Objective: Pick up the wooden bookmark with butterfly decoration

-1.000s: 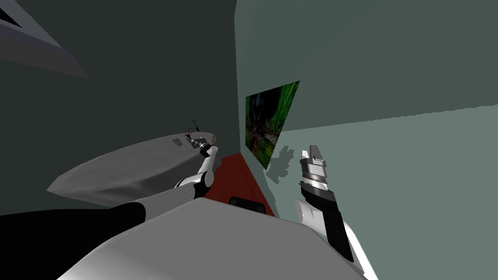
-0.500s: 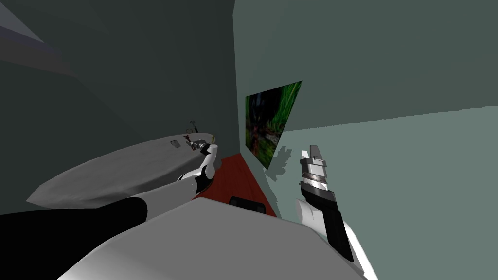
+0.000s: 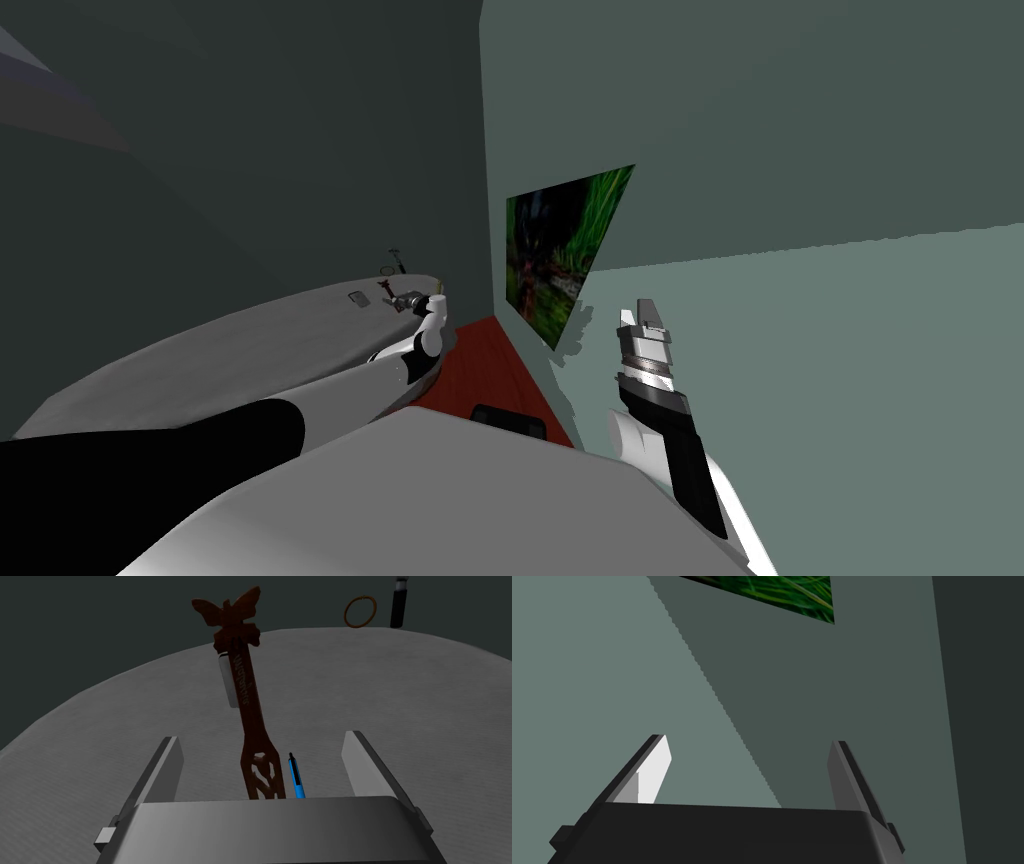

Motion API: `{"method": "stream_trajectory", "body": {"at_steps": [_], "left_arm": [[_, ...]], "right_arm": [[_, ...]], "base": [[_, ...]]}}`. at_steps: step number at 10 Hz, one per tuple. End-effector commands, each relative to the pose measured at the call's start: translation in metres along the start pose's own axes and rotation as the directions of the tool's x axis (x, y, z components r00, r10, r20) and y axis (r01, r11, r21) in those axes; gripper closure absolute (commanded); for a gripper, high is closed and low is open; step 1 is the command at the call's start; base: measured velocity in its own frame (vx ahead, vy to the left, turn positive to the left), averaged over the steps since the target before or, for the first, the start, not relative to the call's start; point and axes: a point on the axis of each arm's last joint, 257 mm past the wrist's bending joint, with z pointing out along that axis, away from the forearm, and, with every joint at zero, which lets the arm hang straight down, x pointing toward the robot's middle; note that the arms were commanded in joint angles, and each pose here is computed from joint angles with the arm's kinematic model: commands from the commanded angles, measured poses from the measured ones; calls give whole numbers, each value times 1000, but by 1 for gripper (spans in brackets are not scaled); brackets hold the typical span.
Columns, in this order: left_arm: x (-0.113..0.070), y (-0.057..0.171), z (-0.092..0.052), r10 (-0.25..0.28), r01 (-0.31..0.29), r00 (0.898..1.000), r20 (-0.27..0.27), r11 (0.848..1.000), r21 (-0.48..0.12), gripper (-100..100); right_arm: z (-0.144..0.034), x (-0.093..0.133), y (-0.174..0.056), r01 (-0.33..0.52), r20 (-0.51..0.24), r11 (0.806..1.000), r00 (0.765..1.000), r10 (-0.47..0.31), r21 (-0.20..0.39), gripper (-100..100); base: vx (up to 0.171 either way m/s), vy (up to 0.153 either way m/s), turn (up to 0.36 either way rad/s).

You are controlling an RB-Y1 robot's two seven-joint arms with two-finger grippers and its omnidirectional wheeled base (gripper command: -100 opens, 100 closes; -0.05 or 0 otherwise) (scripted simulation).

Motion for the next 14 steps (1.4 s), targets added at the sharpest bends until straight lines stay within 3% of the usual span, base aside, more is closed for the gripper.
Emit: {"method": "stream_trajectory", "body": {"at_steps": [1, 2, 3, 4, 5, 9, 10, 11, 14], "left_arm": [[-9, -3, 3, -24, 23, 999, 47, 1000, 19, -100], [-6, -1, 2, -14, 13, 1000, 28, 1000, 11, -100], [-7, -2, 2, -16, 15, 999, 31, 1000, 13, 0], [-7, -2, 2, -16, 15, 999, 31, 1000, 13, -100], [-7, -2, 2, -16, 15, 999, 31, 1000, 13, 100], [-7, -2, 2, -16, 15, 999, 31, 1000, 13, 100], [-7, -2, 2, -16, 15, 999, 31, 1000, 13, 0], [-13, 14, -7, -35, 37, 998, 55, 999, -30, -100], [-15, 20, -10, -43, 45, 997, 63, 998, -41, -100]], "right_arm": [[0, 0, 0, 0, 0, 1000, 1000, 0, 0, 0], [0, 0, 0, 0, 0, 1000, 1000, 0, 0, 0], [0, 0, 0, 0, 0, 1000, 1000, 0, 0, 0], [0, 0, 0, 0, 0, 1000, 1000, 0, 0, 0], [0, 0, 0, 0, 0, 1000, 1000, 0, 0, 0], [0, 0, 0, 0, 0, 1000, 1000, 0, 0, 0], [0, 0, 0, 0, 0, 1000, 1000, 0, 0, 0], [0, 0, 0, 0, 0, 1000, 1000, 0, 0, 0], [0, 0, 0, 0, 0, 1000, 1000, 0, 0, 0]], "base": [[8, 93, -30], [6, 47, -12], [1, 9, 1], [0, 0, 0], [0, 0, 0], [0, 0, 0], [0, 0, 0], [-85, 58, -34], [-63, 82, -23]]}}
